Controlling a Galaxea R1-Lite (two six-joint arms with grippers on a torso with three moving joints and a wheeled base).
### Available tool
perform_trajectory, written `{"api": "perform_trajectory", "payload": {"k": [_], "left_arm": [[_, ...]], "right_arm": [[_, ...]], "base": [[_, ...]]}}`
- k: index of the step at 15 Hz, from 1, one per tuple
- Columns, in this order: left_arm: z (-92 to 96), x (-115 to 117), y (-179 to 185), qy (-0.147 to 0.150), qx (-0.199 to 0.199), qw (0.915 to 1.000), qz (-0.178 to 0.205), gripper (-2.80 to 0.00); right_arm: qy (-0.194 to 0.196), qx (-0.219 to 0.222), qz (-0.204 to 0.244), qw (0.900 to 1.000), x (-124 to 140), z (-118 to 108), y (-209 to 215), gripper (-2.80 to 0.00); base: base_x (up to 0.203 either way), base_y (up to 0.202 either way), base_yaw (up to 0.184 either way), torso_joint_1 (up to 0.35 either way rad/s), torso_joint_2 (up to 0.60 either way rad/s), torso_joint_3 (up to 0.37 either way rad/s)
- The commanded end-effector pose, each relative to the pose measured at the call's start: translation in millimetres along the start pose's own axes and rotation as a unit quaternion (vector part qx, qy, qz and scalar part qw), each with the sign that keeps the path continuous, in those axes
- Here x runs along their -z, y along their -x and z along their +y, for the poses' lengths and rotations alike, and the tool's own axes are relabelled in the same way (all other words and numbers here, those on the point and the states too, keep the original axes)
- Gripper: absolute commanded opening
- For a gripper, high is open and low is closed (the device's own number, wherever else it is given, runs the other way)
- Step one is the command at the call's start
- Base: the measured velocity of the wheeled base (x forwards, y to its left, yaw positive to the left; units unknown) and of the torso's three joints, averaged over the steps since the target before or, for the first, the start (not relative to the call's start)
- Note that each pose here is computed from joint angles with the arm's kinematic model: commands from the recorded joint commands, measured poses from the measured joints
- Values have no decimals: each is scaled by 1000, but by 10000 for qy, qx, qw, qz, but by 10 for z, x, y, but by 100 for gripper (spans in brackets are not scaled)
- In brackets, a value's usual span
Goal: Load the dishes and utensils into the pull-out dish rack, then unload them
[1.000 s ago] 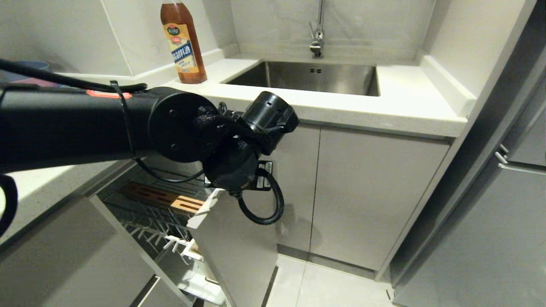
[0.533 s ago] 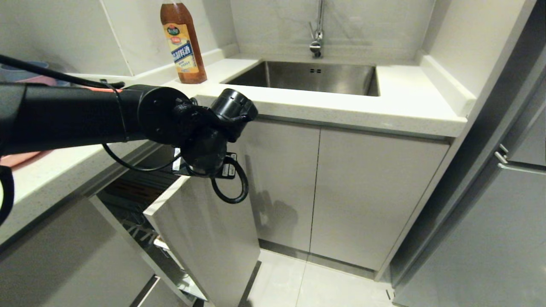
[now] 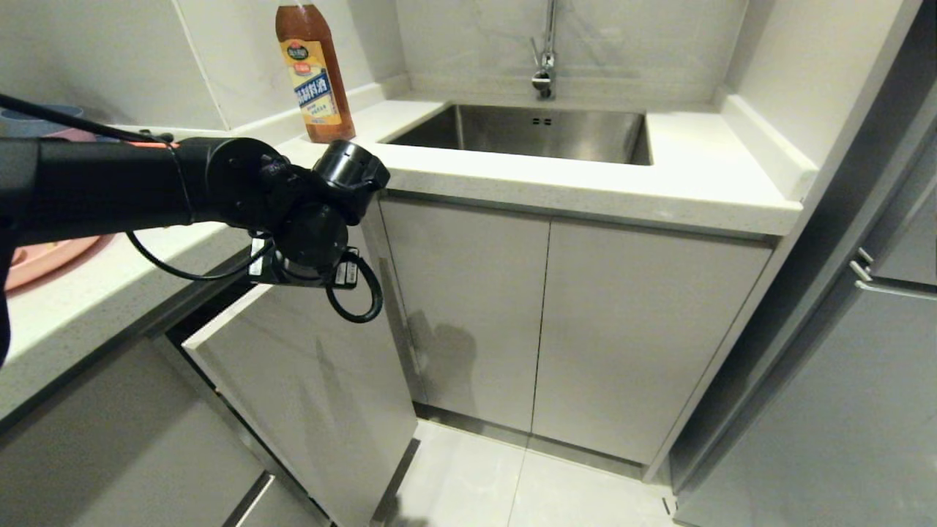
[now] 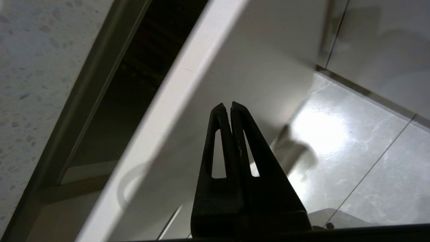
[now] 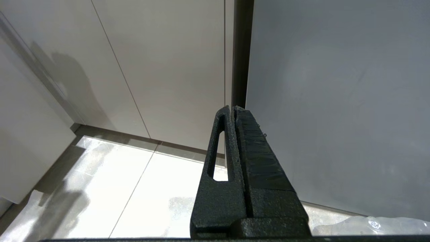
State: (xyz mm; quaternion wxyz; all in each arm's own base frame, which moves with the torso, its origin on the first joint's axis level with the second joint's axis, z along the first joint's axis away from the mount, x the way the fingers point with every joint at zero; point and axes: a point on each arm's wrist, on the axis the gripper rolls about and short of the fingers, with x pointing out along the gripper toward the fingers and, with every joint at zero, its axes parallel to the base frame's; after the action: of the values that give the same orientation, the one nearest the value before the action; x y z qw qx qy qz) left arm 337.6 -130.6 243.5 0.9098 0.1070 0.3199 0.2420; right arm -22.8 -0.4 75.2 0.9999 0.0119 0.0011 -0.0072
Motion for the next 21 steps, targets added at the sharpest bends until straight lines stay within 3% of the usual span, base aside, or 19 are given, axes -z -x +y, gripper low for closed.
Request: {"api": "perform_trajectory", "payload": {"k": [1, 7, 10, 11, 13, 16, 18, 19, 21], "left_arm": [[22, -20, 29, 58, -1, 10000, -41, -280], [-41, 32, 360, -18, 472, 9986, -227, -280], [171, -9, 698, 232, 1181, 9917, -453, -280], [321, -41, 850, 398, 1542, 9856, -577, -280], [738, -76, 1201, 738, 2415, 9638, -860, -280], [1417, 29, 1647, 1135, 3610, 9153, -1379, -280], [1902, 192, 1859, 1294, 3868, 8918, -1956, -280], [2152, 298, 1930, 1390, 3787, 8870, -2247, -280], [2545, 523, 2039, 1528, 3271, 8916, -2732, -280]], "right_arm": [[-1, -2, 10, 10000, 5, 0, -1, -280], [0, -2, 8, 10000, 5, 0, -1, -280], [-3, -3, 18, 10000, 9, 0, -2, -280], [-3, 3, 17, 10000, 8, 0, -2, -280], [-3, 1, 14, 10000, 7, 0, -2, -280], [-2, -3, 14, 10000, 6, 0, -2, -280], [-3, -3, 18, 10000, 9, 0, -2, -280], [-3, 3, 17, 10000, 8, 0, -2, -280], [-2, 3, 10, 10000, 5, 0, -1, -280]], "base": [[0, 0, 0, 0, 0, 0], [0, 0, 0, 0, 0, 0], [0, 0, 0, 0, 0, 0], [0, 0, 0, 0, 0, 0], [0, 0, 0, 0, 0, 0], [0, 0, 0, 0, 0, 0], [0, 0, 0, 0, 0, 0], [0, 0, 0, 0, 0, 0], [0, 0, 0, 0, 0, 0]]}}
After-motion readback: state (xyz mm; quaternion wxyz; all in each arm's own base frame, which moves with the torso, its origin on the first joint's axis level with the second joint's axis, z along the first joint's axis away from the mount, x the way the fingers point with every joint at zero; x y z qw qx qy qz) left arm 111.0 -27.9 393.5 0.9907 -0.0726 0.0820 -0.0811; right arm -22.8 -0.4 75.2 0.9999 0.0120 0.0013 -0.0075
